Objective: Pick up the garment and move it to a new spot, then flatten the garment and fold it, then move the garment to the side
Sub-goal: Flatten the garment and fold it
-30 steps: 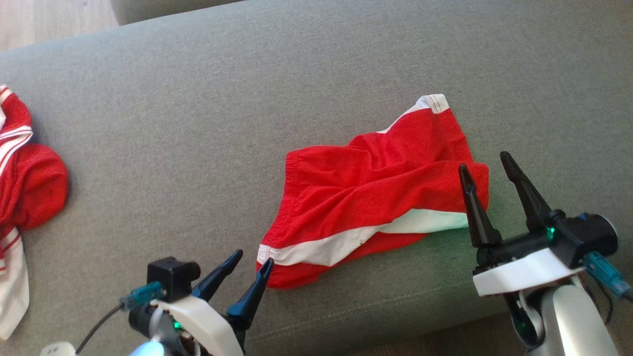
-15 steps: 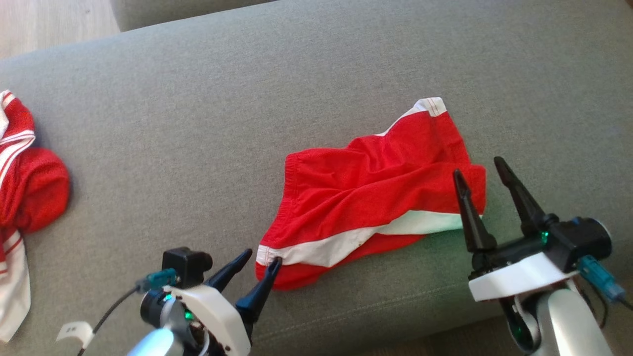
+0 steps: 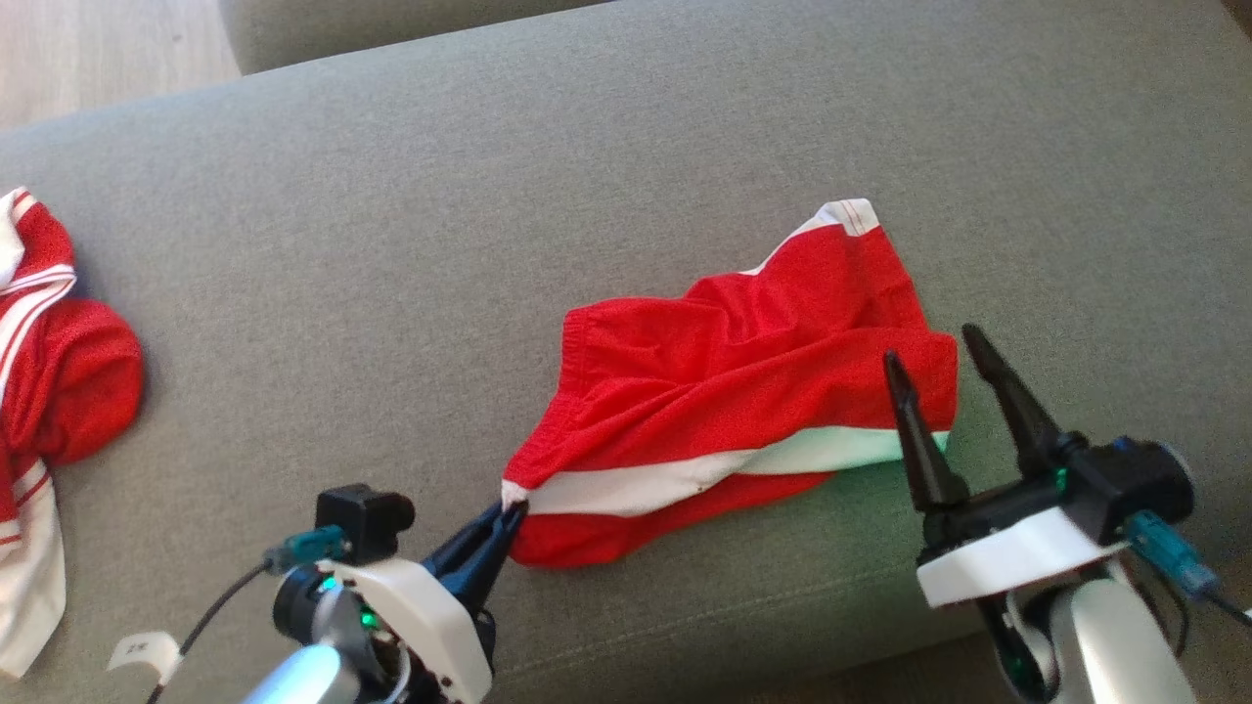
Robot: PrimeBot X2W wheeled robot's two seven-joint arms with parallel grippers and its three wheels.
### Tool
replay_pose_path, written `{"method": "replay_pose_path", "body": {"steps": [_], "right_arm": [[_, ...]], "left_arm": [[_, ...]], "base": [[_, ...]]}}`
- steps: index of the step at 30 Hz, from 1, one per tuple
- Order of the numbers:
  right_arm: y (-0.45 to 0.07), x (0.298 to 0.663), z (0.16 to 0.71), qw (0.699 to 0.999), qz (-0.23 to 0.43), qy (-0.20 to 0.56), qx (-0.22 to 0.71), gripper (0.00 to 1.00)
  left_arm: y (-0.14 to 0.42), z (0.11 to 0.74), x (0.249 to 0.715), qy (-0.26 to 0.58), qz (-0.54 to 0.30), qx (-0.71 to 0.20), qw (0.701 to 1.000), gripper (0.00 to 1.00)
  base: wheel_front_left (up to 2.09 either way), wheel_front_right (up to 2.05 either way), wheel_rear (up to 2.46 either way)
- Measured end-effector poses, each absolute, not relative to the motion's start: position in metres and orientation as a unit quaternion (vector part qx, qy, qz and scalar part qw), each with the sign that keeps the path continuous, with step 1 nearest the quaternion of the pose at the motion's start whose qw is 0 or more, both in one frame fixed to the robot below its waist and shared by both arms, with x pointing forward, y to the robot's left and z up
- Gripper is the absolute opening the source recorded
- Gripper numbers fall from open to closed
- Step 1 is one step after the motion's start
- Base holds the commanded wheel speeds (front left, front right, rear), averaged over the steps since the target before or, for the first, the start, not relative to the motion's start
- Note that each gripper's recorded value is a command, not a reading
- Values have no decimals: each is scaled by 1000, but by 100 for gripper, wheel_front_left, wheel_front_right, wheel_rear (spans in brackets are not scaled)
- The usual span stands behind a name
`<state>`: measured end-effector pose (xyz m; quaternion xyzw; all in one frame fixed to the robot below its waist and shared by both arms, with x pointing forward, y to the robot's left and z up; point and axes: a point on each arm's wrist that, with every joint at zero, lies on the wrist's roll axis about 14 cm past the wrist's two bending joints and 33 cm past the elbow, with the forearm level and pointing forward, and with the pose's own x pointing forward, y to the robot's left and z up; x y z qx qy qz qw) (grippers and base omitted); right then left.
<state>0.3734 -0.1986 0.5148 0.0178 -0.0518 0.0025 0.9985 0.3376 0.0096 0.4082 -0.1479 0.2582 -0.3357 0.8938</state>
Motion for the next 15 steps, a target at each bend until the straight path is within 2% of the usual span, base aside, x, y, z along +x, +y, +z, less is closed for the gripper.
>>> {"method": "replay_pose_path", "body": {"steps": [1,11,15], "right_arm": [[-197,373,510,999,5,-45,21,100],[-186,347,413,990,1,110,83,100],[-187,341,396,987,-5,139,86,100]], "left_arm": [[12,410,340,252,-331,-147,898,0],[34,421,350,217,-292,-143,920,0],[40,418,348,221,-284,-141,922,0]], "base": [[0,0,0],[0,0,0],[0,0,0]]}}
